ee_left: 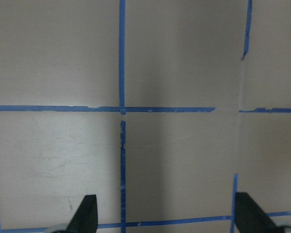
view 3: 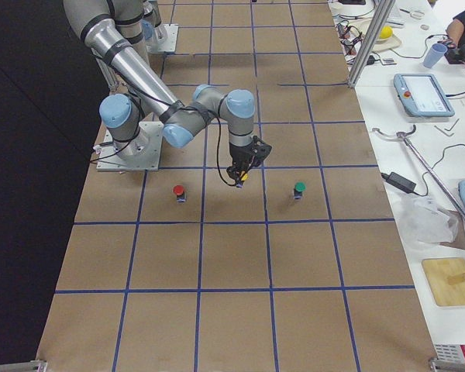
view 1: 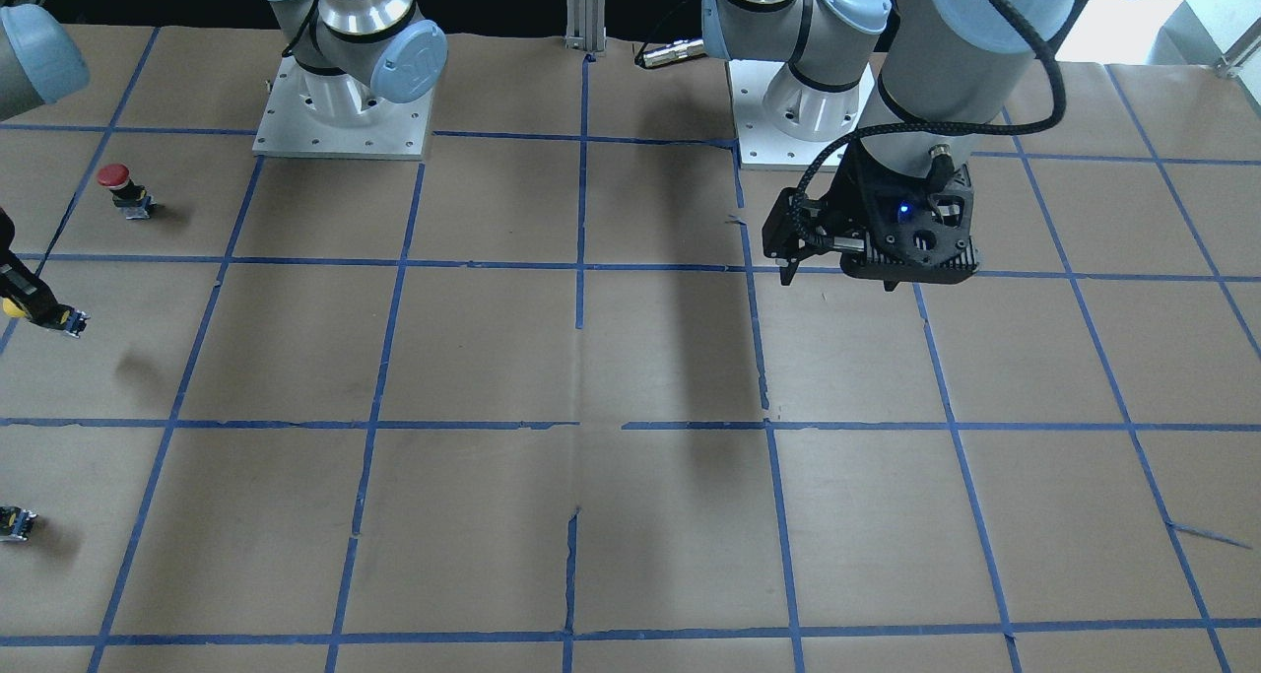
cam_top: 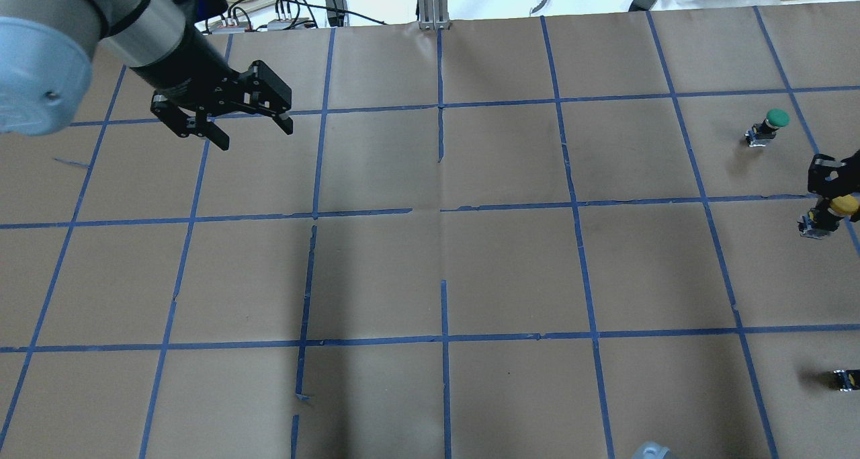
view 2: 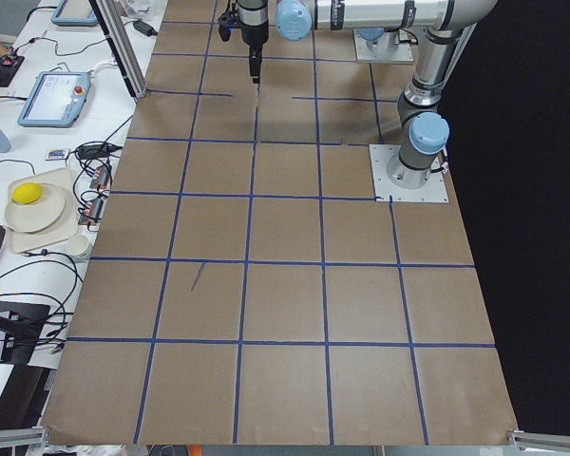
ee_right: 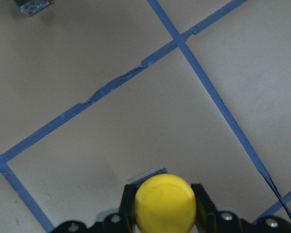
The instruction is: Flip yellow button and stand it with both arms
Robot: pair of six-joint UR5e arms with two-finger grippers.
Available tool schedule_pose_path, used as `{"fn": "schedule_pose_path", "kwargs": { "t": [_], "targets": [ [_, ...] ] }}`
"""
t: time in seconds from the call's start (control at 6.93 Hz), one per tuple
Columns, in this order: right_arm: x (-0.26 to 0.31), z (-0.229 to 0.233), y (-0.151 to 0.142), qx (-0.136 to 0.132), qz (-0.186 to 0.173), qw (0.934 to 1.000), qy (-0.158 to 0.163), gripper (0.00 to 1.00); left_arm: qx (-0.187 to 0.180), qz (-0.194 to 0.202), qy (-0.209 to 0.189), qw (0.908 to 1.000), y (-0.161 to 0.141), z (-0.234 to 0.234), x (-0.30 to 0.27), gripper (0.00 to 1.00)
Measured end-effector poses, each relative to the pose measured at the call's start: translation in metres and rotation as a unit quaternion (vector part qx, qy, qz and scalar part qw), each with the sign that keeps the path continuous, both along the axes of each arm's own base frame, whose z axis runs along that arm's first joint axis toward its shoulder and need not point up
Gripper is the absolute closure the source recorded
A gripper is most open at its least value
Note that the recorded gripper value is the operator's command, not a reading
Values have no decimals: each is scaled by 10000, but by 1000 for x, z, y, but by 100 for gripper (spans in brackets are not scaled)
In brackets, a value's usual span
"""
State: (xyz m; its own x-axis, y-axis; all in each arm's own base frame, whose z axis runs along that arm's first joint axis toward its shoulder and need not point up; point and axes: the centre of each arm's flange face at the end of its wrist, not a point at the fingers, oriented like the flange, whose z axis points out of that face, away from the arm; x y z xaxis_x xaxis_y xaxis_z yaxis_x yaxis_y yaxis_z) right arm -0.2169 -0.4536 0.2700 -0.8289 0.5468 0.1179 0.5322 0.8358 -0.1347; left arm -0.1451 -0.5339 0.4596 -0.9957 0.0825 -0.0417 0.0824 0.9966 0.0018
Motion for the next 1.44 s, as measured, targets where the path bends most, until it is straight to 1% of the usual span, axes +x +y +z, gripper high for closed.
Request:
{"fn": "schedule_pose_path", "kwargs": {
  "t": [0.14,0.29,0.43,0.58,0.72,1.01,1.15,1.3,1.44],
  "targets": [
    [-11,-18,6,42,57,9999,-105,97,-12,24,136,9999,-3,5,11,0],
    [-11,-31,12,32,133,9998,-134,95,-32,165,377,9991,-6,10,27,0],
    [-10,-37,17,-57,283,9996,-40,88,-47,254,492,9985,-7,14,37,0],
    [-10,-38,19,-108,406,9991,69,35,-51,286,531,9982,-7,15,40,0],
    [-10,-37,19,-135,476,9987,136,1,-52,297,543,9981,-7,15,42,0],
    [-12,-36,17,-164,554,9981,215,0,-56,304,548,9980,-7,15,43,0],
    [-11,-28,17,-200,582,9977,292,0,-58,306,549,9980,-7,16,43,0],
    [-8,-7,16,-239,629,9970,389,0,-63,315,547,9980,-8,16,44,0],
    [0,27,10,-234,732,9963,389,0,-64,336,546,9979,-8,17,46,0]
  ]
}}
